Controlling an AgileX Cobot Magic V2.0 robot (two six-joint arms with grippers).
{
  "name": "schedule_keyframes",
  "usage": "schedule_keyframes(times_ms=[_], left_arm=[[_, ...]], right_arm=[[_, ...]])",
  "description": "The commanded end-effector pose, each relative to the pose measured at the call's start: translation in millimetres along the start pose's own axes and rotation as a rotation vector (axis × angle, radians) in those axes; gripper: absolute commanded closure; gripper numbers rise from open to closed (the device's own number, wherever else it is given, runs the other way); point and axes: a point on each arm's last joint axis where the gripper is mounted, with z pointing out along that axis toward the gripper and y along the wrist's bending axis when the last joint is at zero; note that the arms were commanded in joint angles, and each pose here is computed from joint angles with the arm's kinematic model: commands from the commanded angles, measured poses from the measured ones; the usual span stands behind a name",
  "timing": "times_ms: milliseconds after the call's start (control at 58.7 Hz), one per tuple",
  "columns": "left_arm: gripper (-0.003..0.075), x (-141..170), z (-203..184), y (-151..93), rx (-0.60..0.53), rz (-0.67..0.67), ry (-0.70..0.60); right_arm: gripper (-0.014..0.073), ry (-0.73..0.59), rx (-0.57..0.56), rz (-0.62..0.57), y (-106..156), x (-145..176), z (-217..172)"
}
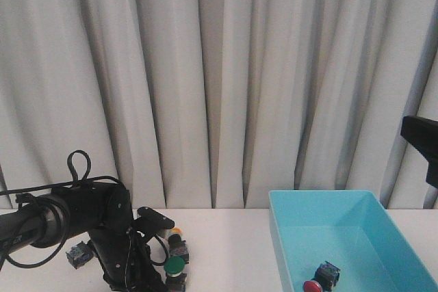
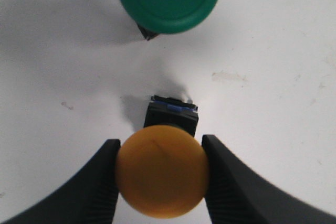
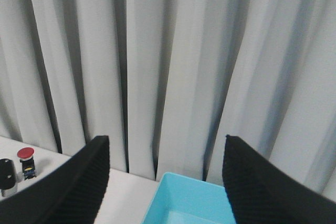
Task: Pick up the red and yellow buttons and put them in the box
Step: 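Close the left gripper on the yellow button cap, then lift the yellow button toward the right gripper and grasp its base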
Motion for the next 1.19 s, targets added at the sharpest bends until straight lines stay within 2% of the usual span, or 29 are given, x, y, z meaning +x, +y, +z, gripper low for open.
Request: schedule_keyframes(times_ms=[0,119,170,306,460,698,868,1175], left_arm=[[0.0479,-8.9,-33.3,-3.4,-0.021,-0.003,-0.099],[0.0479,-8.7,-41.6,-4.3,-0.026,0.001,-0.115],[0.0479,-8.7,-46.3,-4.9,-0.029,0.005,-0.125],[0.0479,-9.1,-68.7,-7.0,-0.049,0.035,-0.182],[0.0479,-11.8,-104.2,-12.1,-0.052,0.031,-0.272],[0.0479,-17.9,-161.8,-29.0,0.054,-0.017,-0.445],[0.0479,-22.9,-194.5,-38.6,0.124,-0.027,-0.549],[0.0479,-36.9,-245.0,-55.0,0.287,-0.028,-0.780]], right_arm=[[0.0128,-0.096,0.068,0.021,-5.7,-15.9,-5.0],[0.0128,-0.146,0.090,0.121,-8.3,-19.9,-5.7],[0.0128,-0.150,0.088,0.129,-8.2,-20.3,-5.8],[0.0128,-0.077,0.049,-0.064,-6.0,-12.1,5.2],[0.0128,-0.024,0.022,-0.135,-1.5,-0.2,29.2],[0.0128,0.010,-0.044,-0.475,27.2,16.7,65.0],[0.0128,0.054,-0.069,-0.555,36.8,33.1,87.5],[0.0128,0.155,-0.103,-0.572,38.7,61.8,115.2]])
